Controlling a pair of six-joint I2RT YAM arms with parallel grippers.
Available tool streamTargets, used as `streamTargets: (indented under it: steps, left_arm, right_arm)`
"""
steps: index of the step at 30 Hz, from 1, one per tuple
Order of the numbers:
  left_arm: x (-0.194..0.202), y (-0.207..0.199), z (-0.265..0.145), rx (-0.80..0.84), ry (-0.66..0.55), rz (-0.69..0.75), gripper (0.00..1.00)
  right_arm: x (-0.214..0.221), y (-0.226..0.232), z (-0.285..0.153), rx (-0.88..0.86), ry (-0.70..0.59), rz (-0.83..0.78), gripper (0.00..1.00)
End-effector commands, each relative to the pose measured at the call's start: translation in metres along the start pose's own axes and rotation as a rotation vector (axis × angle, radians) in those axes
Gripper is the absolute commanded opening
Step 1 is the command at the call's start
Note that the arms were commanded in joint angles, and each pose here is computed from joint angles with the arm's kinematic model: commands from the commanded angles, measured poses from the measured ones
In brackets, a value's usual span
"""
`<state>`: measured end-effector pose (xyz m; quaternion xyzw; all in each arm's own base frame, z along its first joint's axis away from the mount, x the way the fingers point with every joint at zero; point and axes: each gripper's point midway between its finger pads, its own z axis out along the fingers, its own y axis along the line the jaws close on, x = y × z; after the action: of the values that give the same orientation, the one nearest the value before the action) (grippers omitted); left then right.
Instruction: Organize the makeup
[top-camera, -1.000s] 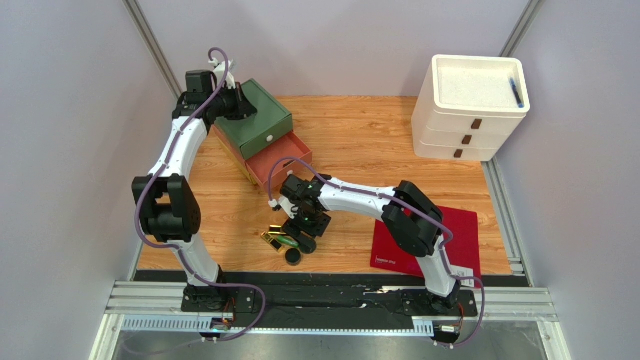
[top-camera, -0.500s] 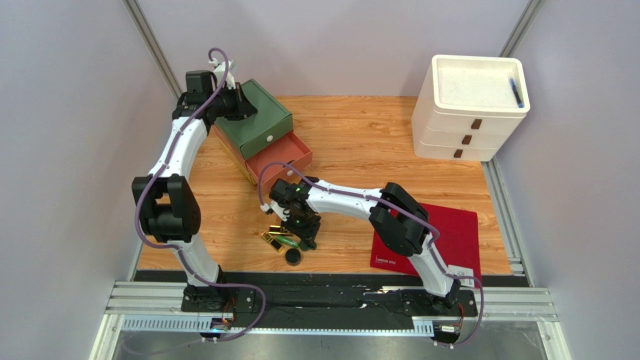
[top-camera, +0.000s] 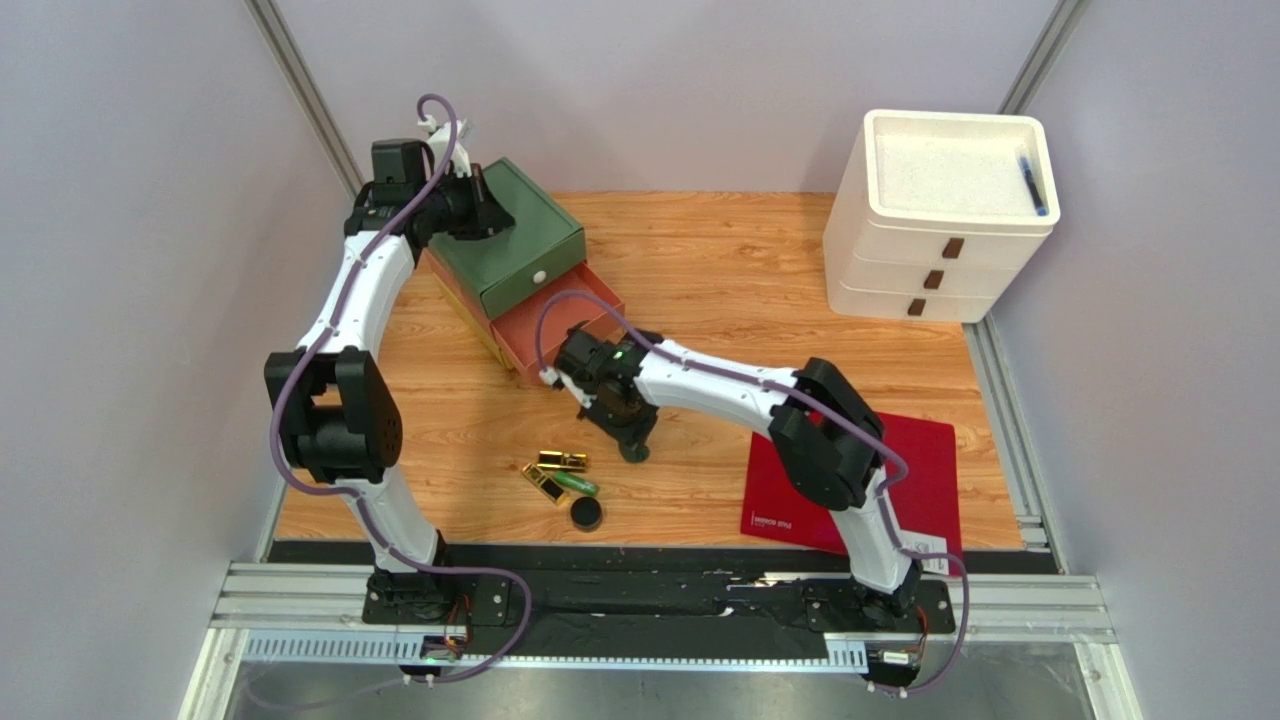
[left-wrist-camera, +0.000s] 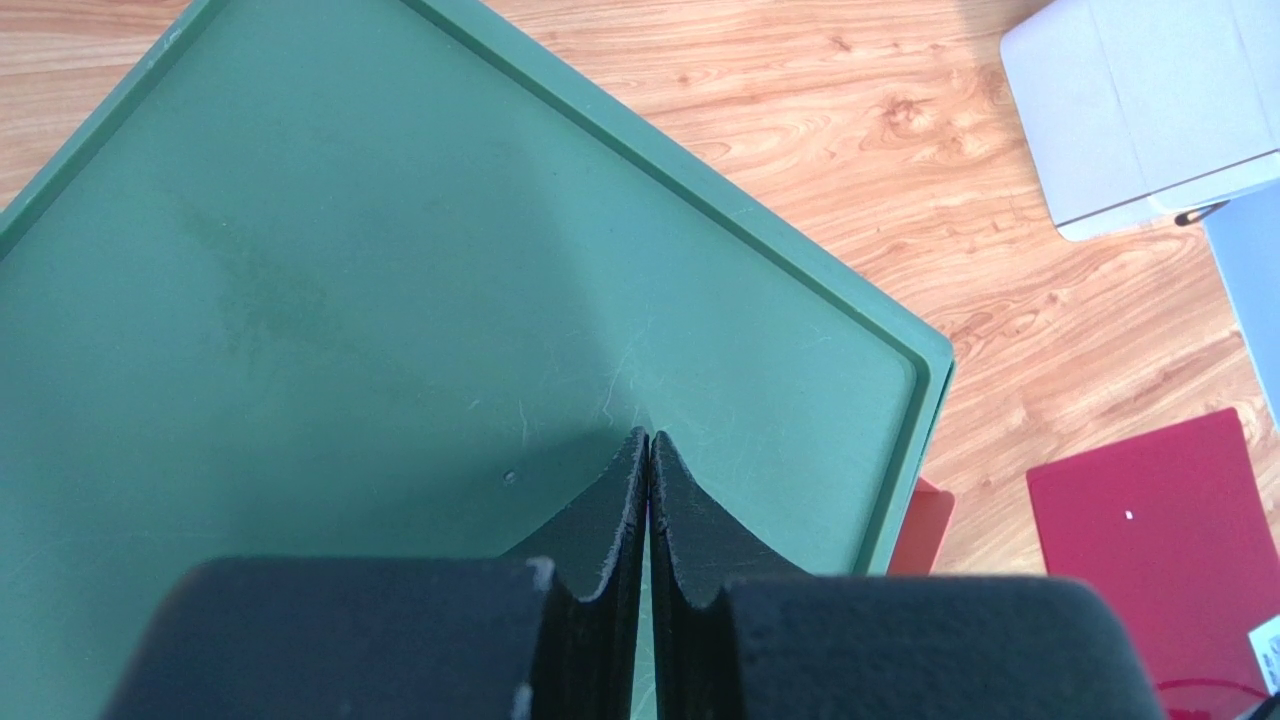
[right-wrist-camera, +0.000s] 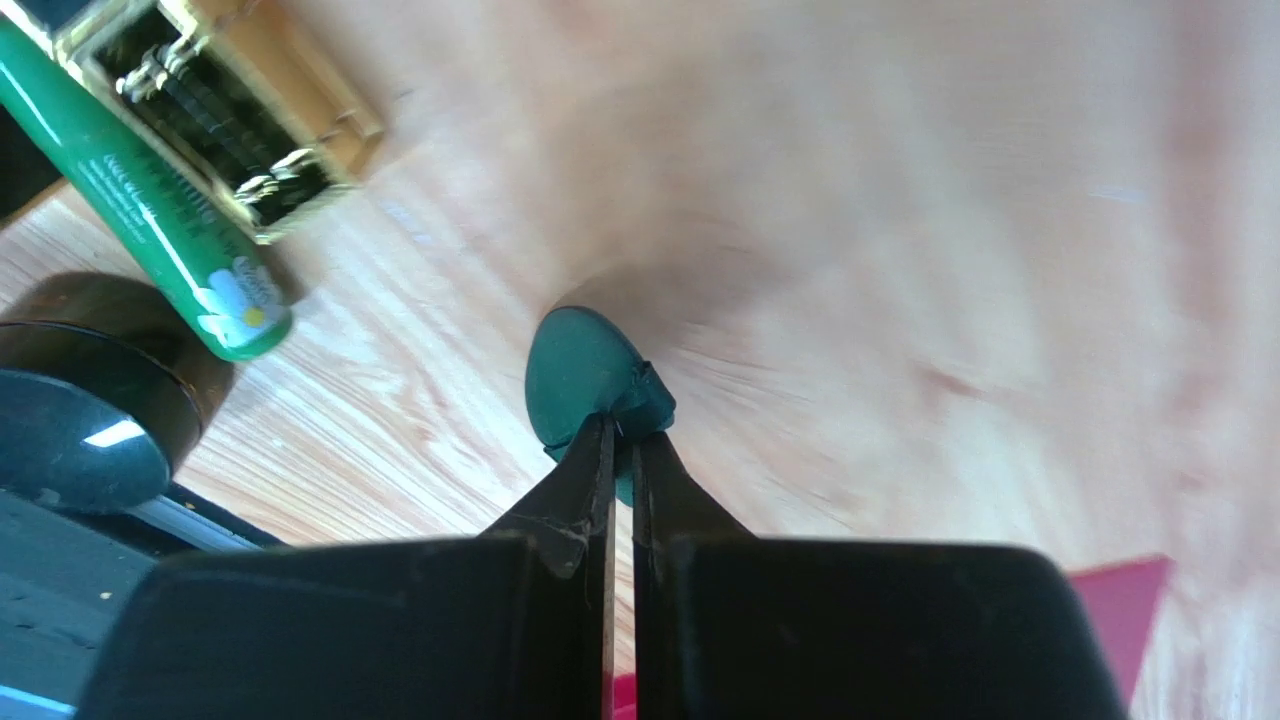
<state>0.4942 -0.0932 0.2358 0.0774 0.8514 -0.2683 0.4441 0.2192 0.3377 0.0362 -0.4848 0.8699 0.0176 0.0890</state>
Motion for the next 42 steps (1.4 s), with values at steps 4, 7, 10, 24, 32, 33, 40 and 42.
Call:
streamTargets:
  steps: [4, 7, 10, 24, 32, 33, 40, 42]
  left_arm:
    - [0.09, 0.018, 0.007, -0.057, 0.292, -0.161, 0.08]
    - [0.086, 0.018, 0.007, -0.055, 0.284, -0.16, 0.08]
    - [0.08, 0.016, 0.008, -0.051, 0.274, -0.153, 0.08]
    - [0.078, 0.011, 0.0, -0.049, 0.288, -0.165, 0.08]
    - [0.055, -0.013, -0.025, -0.016, 0.284, -0.159, 0.1]
    - [0.052, -0.017, -0.028, -0.004, 0.281, -0.164, 0.1]
    - [0.042, -0.04, -0.047, 0.048, 0.251, -0.159, 0.1]
    - [0.041, -0.046, -0.054, 0.06, 0.245, -0.159, 0.1]
  right_arm:
    - [-0.106, -0.063, -0.123, 0.047, -0.472, 0.163, 0.0]
    - [-0.138, -0.083, -0.151, 0.038, -0.588, 0.206, 0.0]
    - [-0.167, -0.095, -0.159, -0.008, -0.684, 0.259, 0.0]
    - [-0.204, -0.102, -0.124, -0.126, -0.72, 0.349, 0.6]
    - [-0.17, -0.107, -0.19, -0.074, -0.834, 0.423, 0.83]
    - [-0.161, -0.104, -0.191, -0.075, -0.82, 0.436, 0.83]
    - [-0.083, -0.056, -0.181, -0.07, -0.724, 0.468, 0.89]
    - [-0.067, -0.031, -0.175, -0.051, -0.656, 0.423, 0.89]
